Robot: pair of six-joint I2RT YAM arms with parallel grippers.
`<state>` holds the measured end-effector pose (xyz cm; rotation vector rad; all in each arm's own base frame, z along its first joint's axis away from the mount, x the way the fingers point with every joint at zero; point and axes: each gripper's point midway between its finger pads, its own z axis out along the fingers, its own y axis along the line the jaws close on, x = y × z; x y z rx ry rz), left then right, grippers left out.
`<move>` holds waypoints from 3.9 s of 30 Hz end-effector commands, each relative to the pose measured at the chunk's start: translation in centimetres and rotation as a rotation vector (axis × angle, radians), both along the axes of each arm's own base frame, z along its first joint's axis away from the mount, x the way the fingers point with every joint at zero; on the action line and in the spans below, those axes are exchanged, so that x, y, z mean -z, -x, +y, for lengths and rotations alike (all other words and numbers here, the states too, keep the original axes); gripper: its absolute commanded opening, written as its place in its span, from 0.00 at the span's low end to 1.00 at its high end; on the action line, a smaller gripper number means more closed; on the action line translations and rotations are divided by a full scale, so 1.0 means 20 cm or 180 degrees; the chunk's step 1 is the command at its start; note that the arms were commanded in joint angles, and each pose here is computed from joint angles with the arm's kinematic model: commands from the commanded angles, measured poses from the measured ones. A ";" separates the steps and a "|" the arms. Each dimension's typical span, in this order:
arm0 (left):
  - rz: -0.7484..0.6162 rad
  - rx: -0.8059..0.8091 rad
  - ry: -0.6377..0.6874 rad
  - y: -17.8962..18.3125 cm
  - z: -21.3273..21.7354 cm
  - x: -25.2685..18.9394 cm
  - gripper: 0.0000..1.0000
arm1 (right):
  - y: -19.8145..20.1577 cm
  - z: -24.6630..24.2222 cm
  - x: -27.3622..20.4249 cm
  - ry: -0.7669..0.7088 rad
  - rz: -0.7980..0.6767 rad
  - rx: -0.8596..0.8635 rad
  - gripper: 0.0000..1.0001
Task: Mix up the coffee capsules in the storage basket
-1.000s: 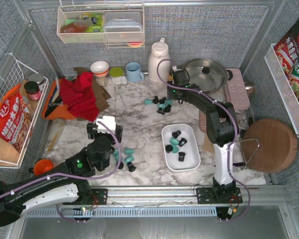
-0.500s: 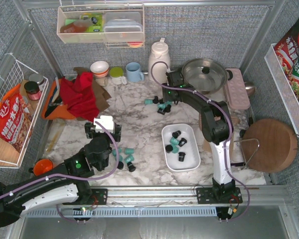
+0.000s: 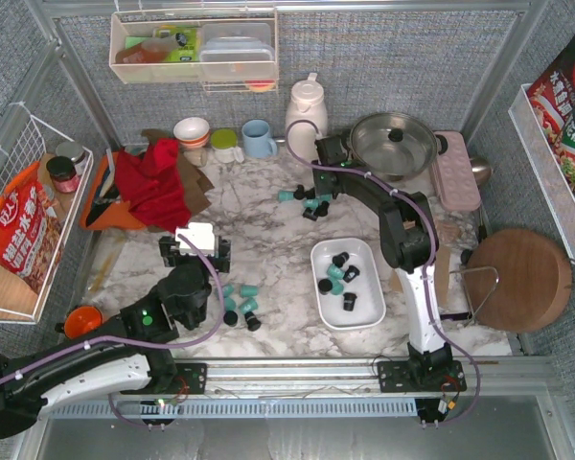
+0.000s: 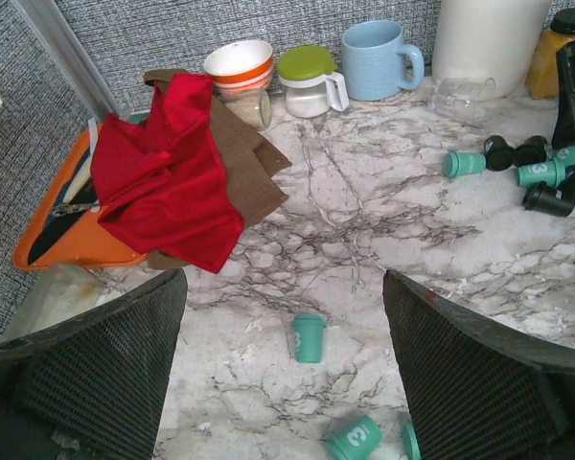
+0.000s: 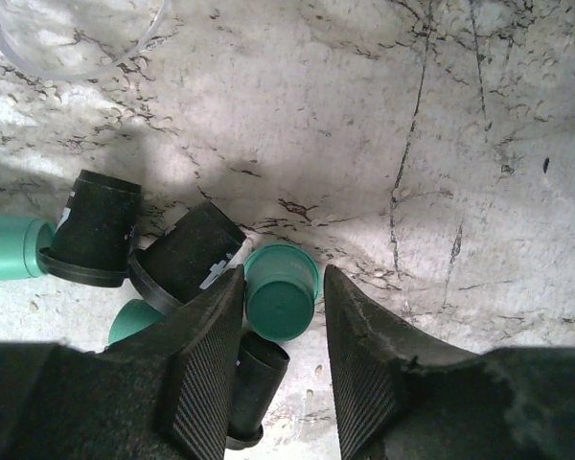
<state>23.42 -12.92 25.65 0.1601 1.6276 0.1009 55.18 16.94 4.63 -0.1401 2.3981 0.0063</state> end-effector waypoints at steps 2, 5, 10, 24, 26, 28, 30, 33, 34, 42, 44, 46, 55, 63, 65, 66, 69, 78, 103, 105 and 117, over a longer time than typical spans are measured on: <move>-0.0040 -0.0035 0.0085 0.00 0.01 -0.03 0.91 | 0.02 0.01 -0.01 -0.0025 0.0031 -0.0010 0.40; -0.0042 -0.0024 0.0087 0.00 0.01 -0.03 0.91 | 0.04 0.01 -0.04 -0.0057 0.0014 -0.0010 0.36; -0.0035 -0.0030 0.0085 0.00 0.01 -0.03 0.91 | 0.08 -0.01 -0.16 -0.0051 -0.0093 -0.0008 0.31; -0.0023 0.0039 0.0166 0.00 -0.01 -0.04 0.92 | 0.58 -0.14 -0.58 -0.0300 -0.0437 0.0155 0.30; -0.0017 0.0046 0.0175 0.00 -0.01 -0.04 0.92 | 0.69 -0.15 -0.57 -0.0327 -0.0423 0.0129 0.30; -0.0017 0.0041 0.0180 0.00 -0.01 -0.04 0.92 | 0.81 -0.16 -0.53 -0.0337 -0.0363 0.0109 0.30; -0.0019 0.0031 0.0192 0.00 -0.01 -0.05 0.92 | 0.92 -0.16 -0.52 -0.0363 -0.0352 0.0094 0.30; -0.0020 0.0025 0.0219 0.00 0.00 -0.05 0.92 | 1.08 -0.17 -0.45 -0.0427 -0.0284 0.0091 0.32; -0.0022 0.0022 0.0222 0.00 0.00 -0.06 0.92 | 1.12 -0.17 -0.43 -0.0457 -0.0253 0.0085 0.34; -0.0066 -0.0087 0.0346 0.00 0.06 -0.09 0.92 | 1.29 -0.21 -0.26 -0.0341 0.0158 0.0042 0.51; -0.0066 -0.0095 0.0365 0.01 0.07 -0.09 0.92 | 1.30 -0.21 -0.24 -0.0318 0.0201 0.0029 0.56; -0.0070 -0.0109 0.0385 0.01 0.08 -0.09 0.92 | 1.29 -0.22 -0.26 -0.0303 0.0185 0.0025 0.59; -0.0065 -0.0140 0.0387 0.01 0.09 -0.10 0.92 | 1.03 -0.11 -0.51 -0.0363 -0.0291 -0.0106 0.56; -0.0081 -0.0173 0.0415 0.01 0.12 -0.11 0.92 | 0.68 0.04 -0.47 -0.0187 -0.0445 -0.0735 0.62; -0.0082 -0.0188 0.0413 0.01 0.12 -0.11 0.92 | 0.63 0.08 -0.41 -0.0032 -0.0269 -0.1133 0.64; -0.0087 -0.0190 0.0420 0.02 0.13 -0.11 0.92 | 0.60 0.08 -0.38 0.0066 -0.0183 -0.1312 0.67; -0.0097 -0.0200 0.0428 0.02 0.13 -0.11 0.92 | 0.53 0.08 -0.29 0.0210 0.0075 -0.1634 0.68; -0.0076 -0.0217 0.0289 0.00 0.11 -0.08 0.92 | 0.42 0.06 -0.10 0.0204 0.0582 -0.2373 0.72; -0.0029 -0.0271 0.0143 -0.03 0.11 -0.05 0.93 | 0.31 0.05 0.09 0.0062 0.0869 -0.2580 0.72; -0.0029 -0.0273 0.0144 -0.03 0.11 -0.05 0.93 | 0.30 0.05 0.10 0.0074 0.0872 -0.2584 0.70; -0.0016 -0.0247 0.0155 -0.04 0.10 -0.04 0.93 | 0.30 0.04 0.11 0.0087 0.0892 -0.2611 0.56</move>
